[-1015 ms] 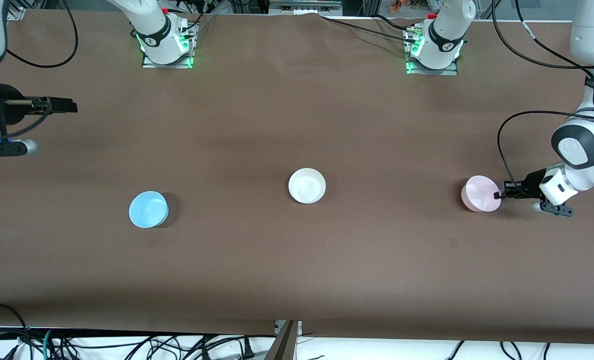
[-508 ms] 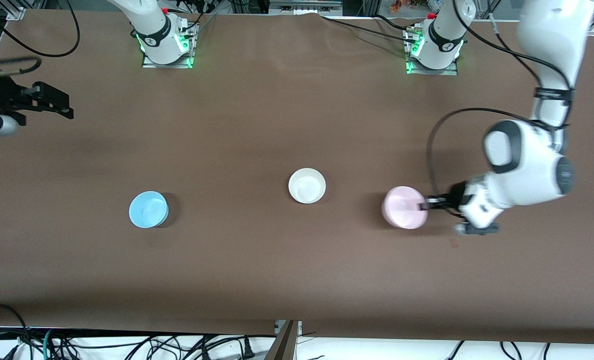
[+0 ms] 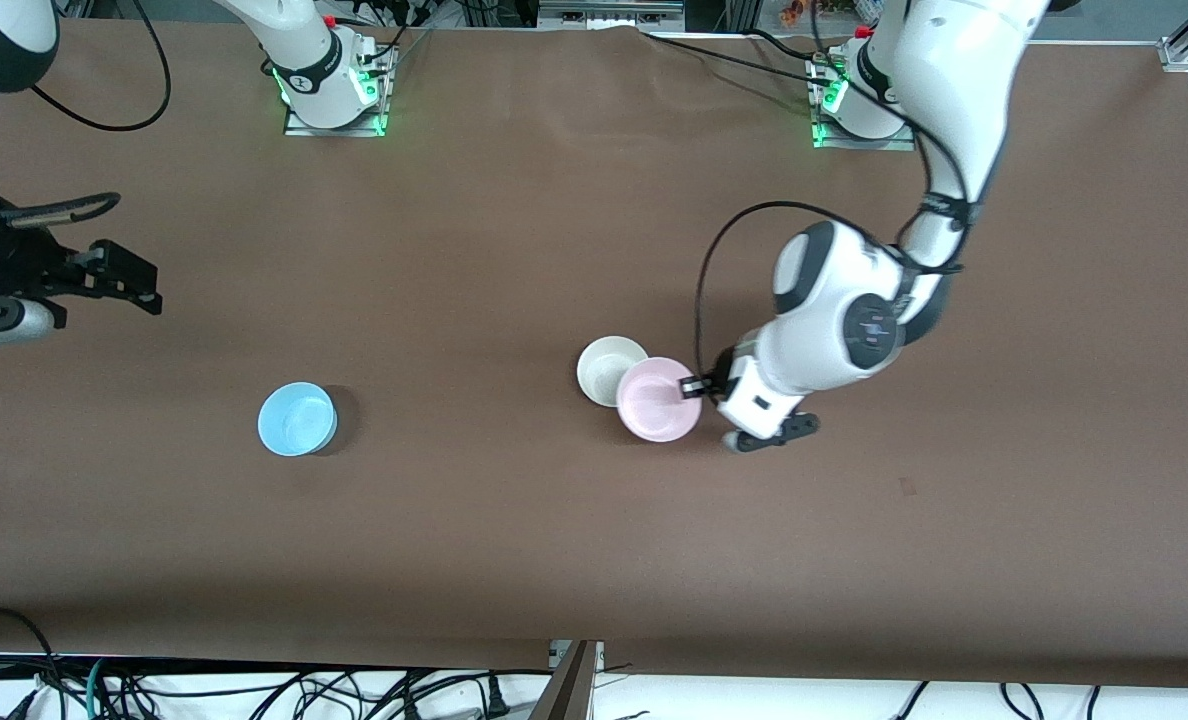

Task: Stack pink and blue bowls on white bowl
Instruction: 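Carry the pink bowl with the left gripper over the white bowl, then lower the pink bowl into the white bowl while the right gripper reaches the blue bowl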

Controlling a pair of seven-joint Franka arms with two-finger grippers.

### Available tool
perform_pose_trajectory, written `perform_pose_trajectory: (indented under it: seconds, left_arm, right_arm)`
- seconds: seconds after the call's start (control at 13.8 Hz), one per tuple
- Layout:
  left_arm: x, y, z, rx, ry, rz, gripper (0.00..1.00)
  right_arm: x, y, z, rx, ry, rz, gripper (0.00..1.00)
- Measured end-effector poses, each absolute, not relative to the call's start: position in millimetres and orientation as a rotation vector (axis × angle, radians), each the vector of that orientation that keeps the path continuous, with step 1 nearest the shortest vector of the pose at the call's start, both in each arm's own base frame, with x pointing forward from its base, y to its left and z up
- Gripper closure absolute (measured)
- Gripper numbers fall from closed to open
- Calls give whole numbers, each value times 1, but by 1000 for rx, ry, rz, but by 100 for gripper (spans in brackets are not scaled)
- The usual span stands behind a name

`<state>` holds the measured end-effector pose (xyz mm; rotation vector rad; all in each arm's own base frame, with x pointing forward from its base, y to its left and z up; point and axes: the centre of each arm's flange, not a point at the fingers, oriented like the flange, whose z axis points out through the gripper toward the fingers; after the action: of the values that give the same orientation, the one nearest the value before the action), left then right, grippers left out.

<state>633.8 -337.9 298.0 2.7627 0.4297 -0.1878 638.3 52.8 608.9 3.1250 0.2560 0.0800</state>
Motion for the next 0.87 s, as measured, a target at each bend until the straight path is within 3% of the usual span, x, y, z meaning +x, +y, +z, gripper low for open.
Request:
perform_pose_trajectory:
  seconds: [0.22, 0.51, 0.87]
  left_arm:
    - [623, -358, 281, 2776, 403, -212, 97]
    - [596, -377, 252, 2802, 350, -218, 97]
    - [577, -385, 237, 2801, 335, -224, 97]
  right_arm:
    - [666, 23, 559, 3127, 174, 41, 0]
    - [708, -4, 444, 3230, 51, -47, 0]
    - [726, -26, 359, 3283, -65, -115, 0]
